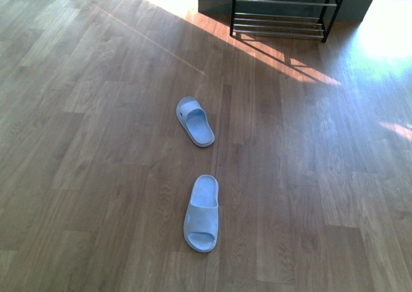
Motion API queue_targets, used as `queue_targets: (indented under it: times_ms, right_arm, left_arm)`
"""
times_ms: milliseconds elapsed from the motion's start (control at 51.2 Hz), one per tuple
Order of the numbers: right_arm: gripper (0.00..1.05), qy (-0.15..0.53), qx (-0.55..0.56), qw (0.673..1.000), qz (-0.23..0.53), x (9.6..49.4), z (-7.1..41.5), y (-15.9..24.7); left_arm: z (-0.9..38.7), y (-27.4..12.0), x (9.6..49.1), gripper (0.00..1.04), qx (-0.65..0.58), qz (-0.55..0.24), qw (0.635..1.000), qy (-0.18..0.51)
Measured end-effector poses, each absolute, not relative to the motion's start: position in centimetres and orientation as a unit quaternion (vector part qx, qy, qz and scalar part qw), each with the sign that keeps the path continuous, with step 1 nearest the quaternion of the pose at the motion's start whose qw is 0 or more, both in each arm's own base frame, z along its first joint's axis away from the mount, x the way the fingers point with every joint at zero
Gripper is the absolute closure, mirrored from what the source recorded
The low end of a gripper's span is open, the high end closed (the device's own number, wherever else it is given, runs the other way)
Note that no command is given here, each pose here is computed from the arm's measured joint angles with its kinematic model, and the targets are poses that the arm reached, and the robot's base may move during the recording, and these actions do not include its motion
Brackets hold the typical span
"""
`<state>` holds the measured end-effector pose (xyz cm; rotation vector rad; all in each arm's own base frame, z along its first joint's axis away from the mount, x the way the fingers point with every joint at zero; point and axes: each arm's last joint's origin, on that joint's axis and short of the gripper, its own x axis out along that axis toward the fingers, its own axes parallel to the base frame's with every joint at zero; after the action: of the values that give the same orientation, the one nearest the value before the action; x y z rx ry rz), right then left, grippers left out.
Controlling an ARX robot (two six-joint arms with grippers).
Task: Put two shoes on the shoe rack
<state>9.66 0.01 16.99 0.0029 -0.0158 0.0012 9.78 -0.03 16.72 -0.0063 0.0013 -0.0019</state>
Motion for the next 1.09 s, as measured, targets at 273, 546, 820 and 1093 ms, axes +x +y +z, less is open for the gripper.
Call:
queue_targets:
  times_ms: [273, 546, 820, 1093]
  right_arm:
    - [0.09, -0.008, 0.001, 1.000, 0.001, 9.66, 16.99, 0.01]
    - [0.09, -0.008, 0.001, 1.000, 0.000, 9.66, 16.99, 0.01]
    - [0.09, -0.008, 0.001, 1.000, 0.001, 9.66, 16.99, 0.01]
    - [0.09, -0.008, 0.001, 1.000, 0.000, 9.66, 16.99, 0.01]
  left_arm:
    - [16.72, -0.03, 9.78, 0.09, -0.003, -0.001, 1.000, 0.001]
    - [16.72, -0.03, 9.78, 0.09, -0.003, -0.001, 1.000, 0.001]
    - [16.72, -0.03, 9.78, 0.09, -0.002, -0.001, 1.000, 0.001]
    - [16.72, -0.03, 9.78, 0.09, -0.002, -0.001, 1.000, 0.001]
